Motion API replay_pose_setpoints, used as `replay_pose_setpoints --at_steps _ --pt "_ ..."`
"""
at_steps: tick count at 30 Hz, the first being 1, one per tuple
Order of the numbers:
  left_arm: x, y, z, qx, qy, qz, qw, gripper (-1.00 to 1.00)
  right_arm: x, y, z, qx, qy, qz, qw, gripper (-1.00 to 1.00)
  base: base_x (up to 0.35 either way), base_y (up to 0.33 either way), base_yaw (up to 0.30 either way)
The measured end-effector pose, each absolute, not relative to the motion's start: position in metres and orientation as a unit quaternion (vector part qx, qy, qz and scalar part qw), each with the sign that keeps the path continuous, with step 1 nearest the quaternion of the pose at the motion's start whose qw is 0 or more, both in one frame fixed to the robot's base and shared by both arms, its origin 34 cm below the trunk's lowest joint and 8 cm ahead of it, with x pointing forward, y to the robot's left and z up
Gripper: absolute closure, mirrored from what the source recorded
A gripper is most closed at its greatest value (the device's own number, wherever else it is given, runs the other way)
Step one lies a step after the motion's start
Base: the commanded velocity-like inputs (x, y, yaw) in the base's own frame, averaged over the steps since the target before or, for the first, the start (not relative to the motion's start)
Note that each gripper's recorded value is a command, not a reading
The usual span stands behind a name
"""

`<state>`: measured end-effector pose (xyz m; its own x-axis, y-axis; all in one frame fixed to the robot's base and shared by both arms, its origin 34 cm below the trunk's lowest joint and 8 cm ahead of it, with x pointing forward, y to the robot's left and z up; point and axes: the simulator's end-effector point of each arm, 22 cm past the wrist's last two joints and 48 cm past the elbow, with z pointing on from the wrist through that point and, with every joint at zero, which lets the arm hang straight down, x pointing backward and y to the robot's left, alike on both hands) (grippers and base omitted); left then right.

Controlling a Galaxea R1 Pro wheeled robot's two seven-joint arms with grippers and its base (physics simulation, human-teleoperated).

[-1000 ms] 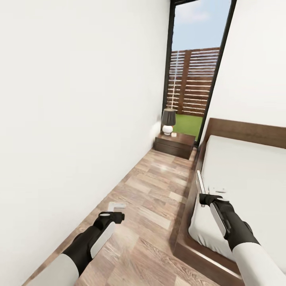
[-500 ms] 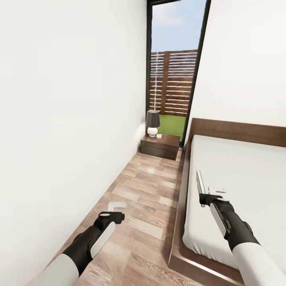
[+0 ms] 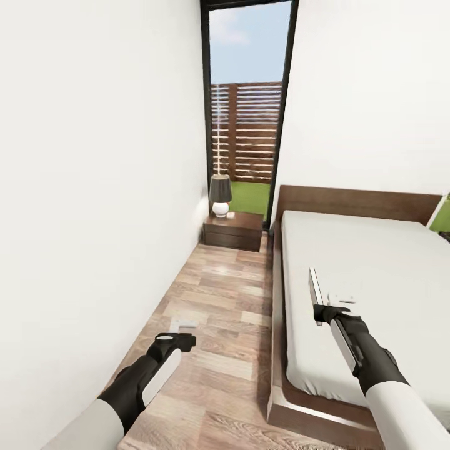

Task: In the bedroom, move the book from the bed onto either nightstand, and place the two sandals side by side next to the bed.

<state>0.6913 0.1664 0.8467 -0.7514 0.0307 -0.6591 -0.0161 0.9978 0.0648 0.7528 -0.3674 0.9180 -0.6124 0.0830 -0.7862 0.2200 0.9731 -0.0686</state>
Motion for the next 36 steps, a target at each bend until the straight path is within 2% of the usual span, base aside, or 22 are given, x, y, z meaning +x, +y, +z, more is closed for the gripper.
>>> replay_pose_setpoints --at_steps 16,36 --pt "0.6922 0.1661 0.8508 0.005 0.934 0.033 0.356 -1.00 0.7529 -0.3674 0.9221 0.085 0.893 -0.079 0.435 1.00 0.001 0.036 -0.270" --pt "0.6923 0.1653 0.8516 0.005 0.933 0.033 0.357 -1.00 0.7530 -0.3670 0.9225 0.084 0.893 -0.079 0.435 1.00 0.000 0.258 -0.022"
